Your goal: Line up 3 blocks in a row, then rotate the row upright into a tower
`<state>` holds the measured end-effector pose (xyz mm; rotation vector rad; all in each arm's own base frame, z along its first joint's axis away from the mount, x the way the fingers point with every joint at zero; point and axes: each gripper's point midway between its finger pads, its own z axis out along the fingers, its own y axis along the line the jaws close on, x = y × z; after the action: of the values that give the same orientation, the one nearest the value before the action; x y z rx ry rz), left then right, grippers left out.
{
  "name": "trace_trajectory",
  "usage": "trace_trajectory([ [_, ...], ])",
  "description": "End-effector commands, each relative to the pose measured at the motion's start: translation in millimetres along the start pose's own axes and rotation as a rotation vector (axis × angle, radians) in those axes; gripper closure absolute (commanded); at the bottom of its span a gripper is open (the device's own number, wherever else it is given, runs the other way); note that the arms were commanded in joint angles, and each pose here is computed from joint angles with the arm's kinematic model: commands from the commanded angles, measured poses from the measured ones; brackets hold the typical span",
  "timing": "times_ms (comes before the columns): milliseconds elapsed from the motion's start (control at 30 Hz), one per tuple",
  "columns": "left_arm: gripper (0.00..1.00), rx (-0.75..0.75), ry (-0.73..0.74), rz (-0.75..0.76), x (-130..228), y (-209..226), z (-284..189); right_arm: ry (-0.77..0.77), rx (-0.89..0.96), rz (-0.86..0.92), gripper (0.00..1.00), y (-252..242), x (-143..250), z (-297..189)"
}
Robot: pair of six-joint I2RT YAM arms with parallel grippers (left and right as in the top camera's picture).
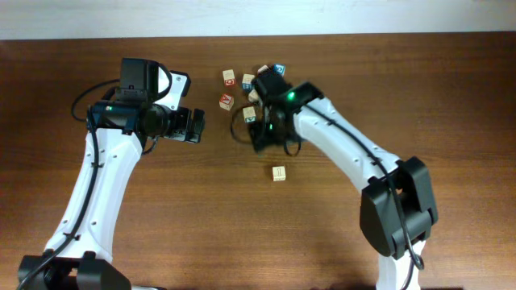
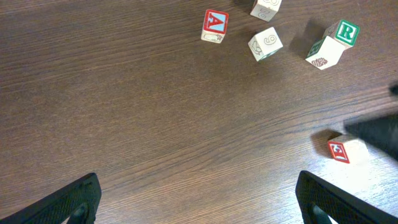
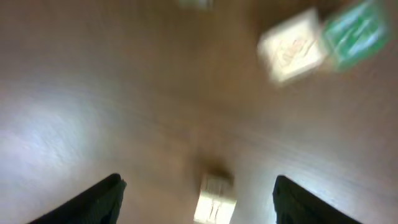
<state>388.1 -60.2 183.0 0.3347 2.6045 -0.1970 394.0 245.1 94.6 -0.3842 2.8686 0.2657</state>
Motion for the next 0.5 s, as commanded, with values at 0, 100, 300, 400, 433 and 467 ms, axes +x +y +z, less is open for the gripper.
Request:
trace_trajectory([
  [0,0.01,0.014,-0.02,-0.006,-8,-3,-4,-0.076,0.036,0.029,0.22,-24,-25,2],
  [100,0.01,0.014,-0.019,-0.007,-8,-3,-4,-0.086,0.046,-0.054,0.22,-37,-36,28],
  [300,0.01,0.014,-0.02,-0.006,-8,-3,-4,-0.086,0.058,-0.126,0.23,-41,-41,59],
  [400,0.01,0.014,-0.019,-0.007,-8,-3,-4,-0.112,0.076,-0.134,0.24,-44,-48,63],
  [433,0.01,0.014,-0.019,-0.007,-8,-3,-4,-0.127,0.076,-0.147,0.24,-43,-52,67],
  [467,0.01,0.014,-0.019,-0.007,-8,-3,-4,-0.131,0.075,-0.149,0.24,-43,-53,68],
])
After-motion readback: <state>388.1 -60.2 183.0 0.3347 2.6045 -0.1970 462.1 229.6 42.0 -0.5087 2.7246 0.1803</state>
